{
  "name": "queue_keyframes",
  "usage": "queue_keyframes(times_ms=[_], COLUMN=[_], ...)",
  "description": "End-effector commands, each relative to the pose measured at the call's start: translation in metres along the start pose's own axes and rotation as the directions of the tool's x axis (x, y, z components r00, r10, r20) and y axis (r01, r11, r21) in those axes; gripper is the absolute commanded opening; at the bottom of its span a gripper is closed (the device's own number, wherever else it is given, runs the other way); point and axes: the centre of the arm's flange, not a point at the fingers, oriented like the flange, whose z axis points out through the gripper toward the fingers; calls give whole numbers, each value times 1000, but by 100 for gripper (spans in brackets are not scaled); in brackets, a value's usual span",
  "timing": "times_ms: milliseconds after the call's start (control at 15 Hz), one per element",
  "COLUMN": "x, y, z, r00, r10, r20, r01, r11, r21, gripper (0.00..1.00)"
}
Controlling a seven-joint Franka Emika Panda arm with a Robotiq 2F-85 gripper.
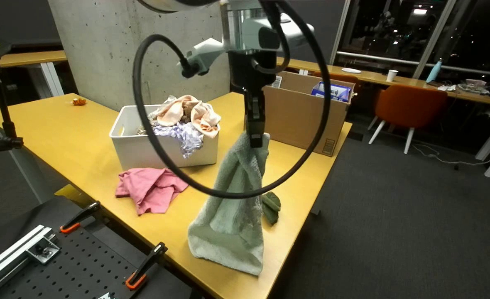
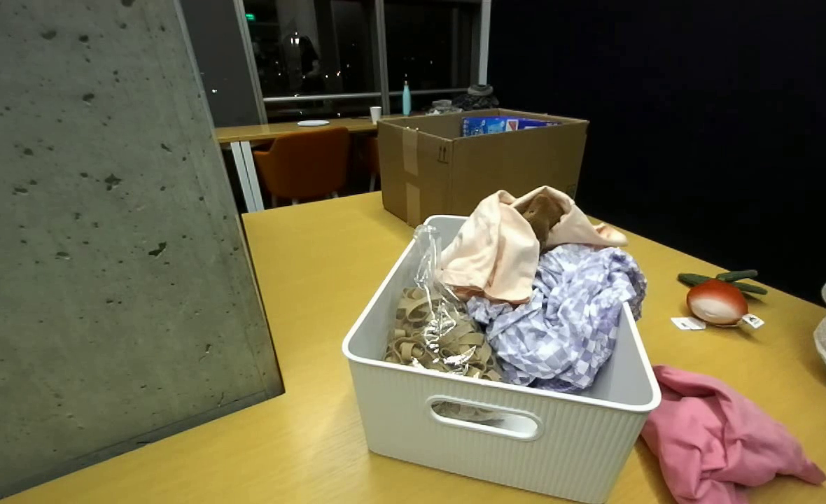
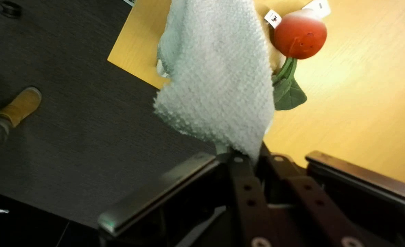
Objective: Use the pink shirt to pick up the moose, put it and the shirt inside the white basket, use the grey towel to pick up the toy vegetable and put it inside the white basket
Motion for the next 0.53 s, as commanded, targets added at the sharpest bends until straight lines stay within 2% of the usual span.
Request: queue_keyframes(times_ms=[0, 267, 467], x=[52, 63, 51], y=[-35, -81, -125], z=[-5, 3, 21], r00=[1000, 998, 993], r10=[-9, -52, -111], r20=[24, 34, 33], r01=[9, 52, 111], r11=[1000, 999, 994], r21=[-4, -10, -15], gripper=[2, 2, 2])
